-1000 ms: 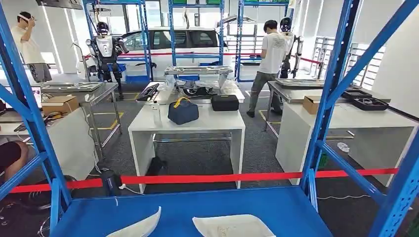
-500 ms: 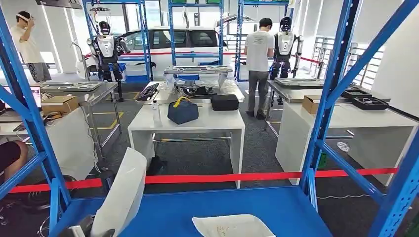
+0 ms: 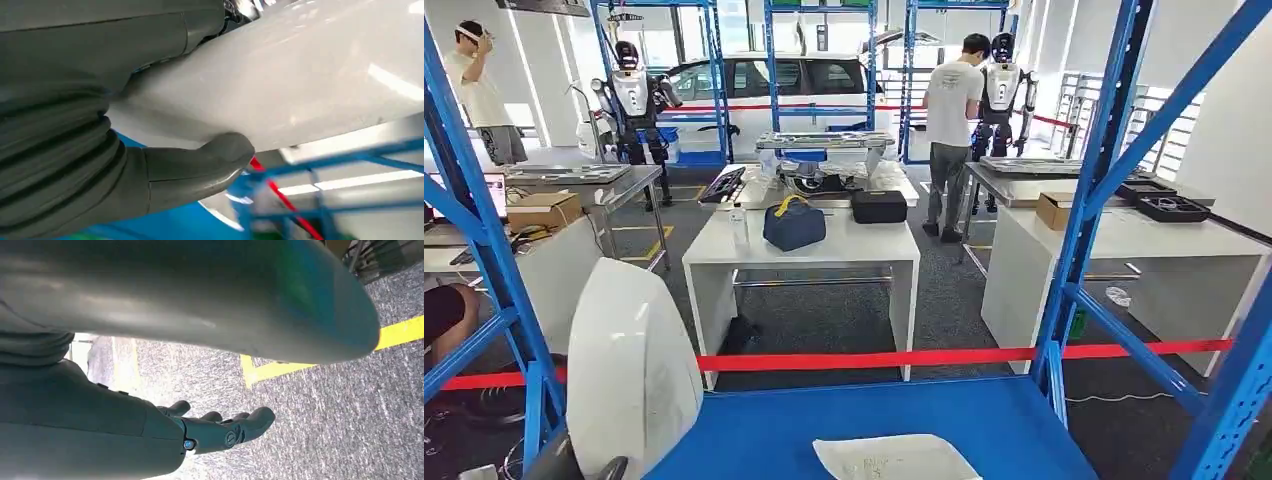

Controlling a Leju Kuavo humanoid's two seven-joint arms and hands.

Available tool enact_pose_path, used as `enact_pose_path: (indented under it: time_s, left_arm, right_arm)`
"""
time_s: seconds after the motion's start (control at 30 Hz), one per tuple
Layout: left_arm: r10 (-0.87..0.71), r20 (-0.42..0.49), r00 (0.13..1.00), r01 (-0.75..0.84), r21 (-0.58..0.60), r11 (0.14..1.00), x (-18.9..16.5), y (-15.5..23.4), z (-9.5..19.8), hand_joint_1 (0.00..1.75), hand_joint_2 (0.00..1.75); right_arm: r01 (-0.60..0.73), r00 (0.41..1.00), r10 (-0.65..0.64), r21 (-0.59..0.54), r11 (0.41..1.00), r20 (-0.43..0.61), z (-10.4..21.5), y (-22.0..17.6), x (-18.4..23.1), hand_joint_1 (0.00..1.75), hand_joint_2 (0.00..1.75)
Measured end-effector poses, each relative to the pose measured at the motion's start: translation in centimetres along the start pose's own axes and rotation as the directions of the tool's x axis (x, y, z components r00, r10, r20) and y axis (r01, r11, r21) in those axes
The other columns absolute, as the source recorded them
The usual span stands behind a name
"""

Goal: Take the parts from the cabinet and place them on the table.

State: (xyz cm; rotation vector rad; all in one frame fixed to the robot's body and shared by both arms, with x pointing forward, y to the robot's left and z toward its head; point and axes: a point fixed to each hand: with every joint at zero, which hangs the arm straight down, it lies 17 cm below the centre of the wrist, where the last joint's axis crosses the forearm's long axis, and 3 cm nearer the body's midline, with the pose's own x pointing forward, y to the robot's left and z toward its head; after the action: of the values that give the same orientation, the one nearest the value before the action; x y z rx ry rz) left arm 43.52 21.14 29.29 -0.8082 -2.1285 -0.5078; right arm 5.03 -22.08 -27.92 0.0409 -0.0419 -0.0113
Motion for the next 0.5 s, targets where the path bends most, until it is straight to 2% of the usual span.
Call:
enact_pose_path:
  time_s: [0.17,0.33,0.5]
  left_arm:
    - [0.179,0.131,0.975,-0.176,-0.033,0.984,4.2,-1.2,0.5,1.75,1.75]
    - [0.226,0.184,0.957,-0.219,-0.058,0.974,6.0,-2.1,1.1,1.75,1.75]
    - [0.243,0.193,0.951,-0.236,-0.058,0.970,6.1,-3.1,1.6,1.75,1.75]
  right_arm:
    - [0.005,1.000,-0.005,0.002,1.000,-0.002,0.0,0.1,0.0,0.00,0.00]
    - [0.006,1.000,-0.006,0.004,1.000,-0.001,0.0,0.3,-0.1,0.00,0.00]
    - [0.008,1.000,-0.008,0.006,1.000,0.000,0.0,0.3,0.0,0.00,0.00]
